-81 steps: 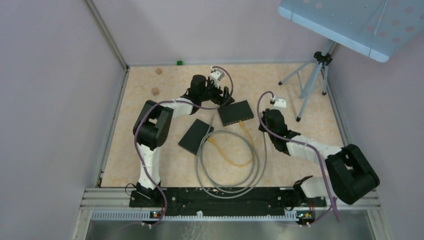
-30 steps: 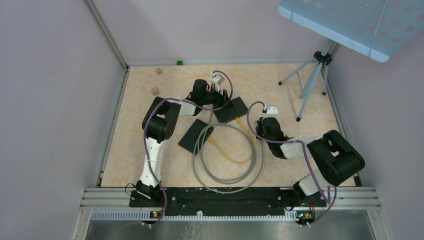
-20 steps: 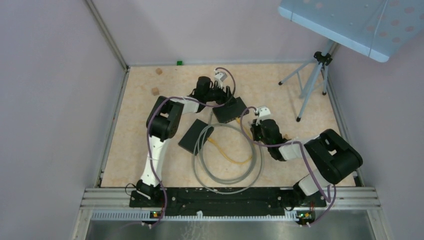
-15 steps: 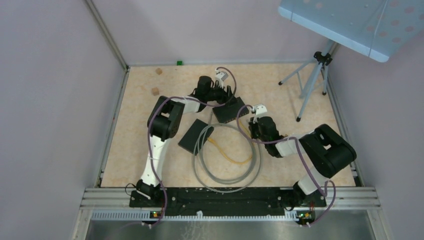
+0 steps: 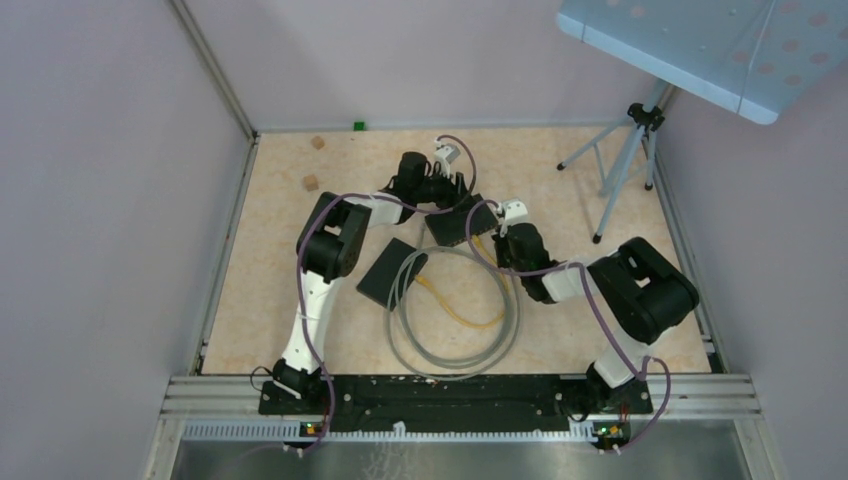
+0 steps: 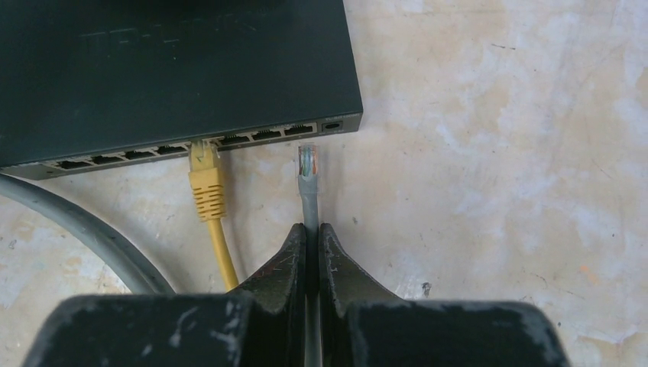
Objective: Insert the plug into the switch port
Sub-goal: Insert the connector into the switch port.
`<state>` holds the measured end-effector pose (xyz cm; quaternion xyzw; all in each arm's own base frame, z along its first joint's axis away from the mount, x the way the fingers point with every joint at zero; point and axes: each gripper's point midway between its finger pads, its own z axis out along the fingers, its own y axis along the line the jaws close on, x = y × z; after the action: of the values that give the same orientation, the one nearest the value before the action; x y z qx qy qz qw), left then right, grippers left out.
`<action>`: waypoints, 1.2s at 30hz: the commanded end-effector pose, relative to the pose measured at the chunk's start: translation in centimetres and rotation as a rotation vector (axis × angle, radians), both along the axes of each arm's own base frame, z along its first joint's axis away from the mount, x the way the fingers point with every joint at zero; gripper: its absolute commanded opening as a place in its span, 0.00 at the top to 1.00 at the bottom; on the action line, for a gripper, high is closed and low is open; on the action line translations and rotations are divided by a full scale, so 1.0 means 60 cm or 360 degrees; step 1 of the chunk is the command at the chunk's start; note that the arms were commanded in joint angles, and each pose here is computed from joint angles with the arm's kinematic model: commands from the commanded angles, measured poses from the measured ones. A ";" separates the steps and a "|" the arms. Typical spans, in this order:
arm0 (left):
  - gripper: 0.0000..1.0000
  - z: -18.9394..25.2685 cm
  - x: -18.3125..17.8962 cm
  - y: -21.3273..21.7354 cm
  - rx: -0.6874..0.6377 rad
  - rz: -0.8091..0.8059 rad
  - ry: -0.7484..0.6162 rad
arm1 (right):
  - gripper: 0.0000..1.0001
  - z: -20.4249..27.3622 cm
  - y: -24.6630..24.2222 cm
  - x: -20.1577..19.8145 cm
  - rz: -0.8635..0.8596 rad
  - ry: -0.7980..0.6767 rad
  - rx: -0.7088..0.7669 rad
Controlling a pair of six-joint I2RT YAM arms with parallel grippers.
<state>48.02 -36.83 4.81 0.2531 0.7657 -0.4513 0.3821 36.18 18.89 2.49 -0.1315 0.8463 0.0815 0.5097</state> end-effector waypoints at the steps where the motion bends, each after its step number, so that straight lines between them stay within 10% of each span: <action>1: 0.34 -0.054 -0.028 0.004 0.0083 -0.0053 0.0165 | 1.00 0.015 0.007 0.019 -0.0032 -0.0041 -0.0012; 36: 0.38 -0.080 -0.051 0.007 0.0130 -0.0173 0.0238 | 1.00 0.032 0.038 0.037 0.0158 -0.0101 -0.0168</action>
<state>47.81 -36.61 4.41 0.2870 0.7633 -0.4451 0.3701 37.44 19.57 2.57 -0.1643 0.8501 0.0537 0.4975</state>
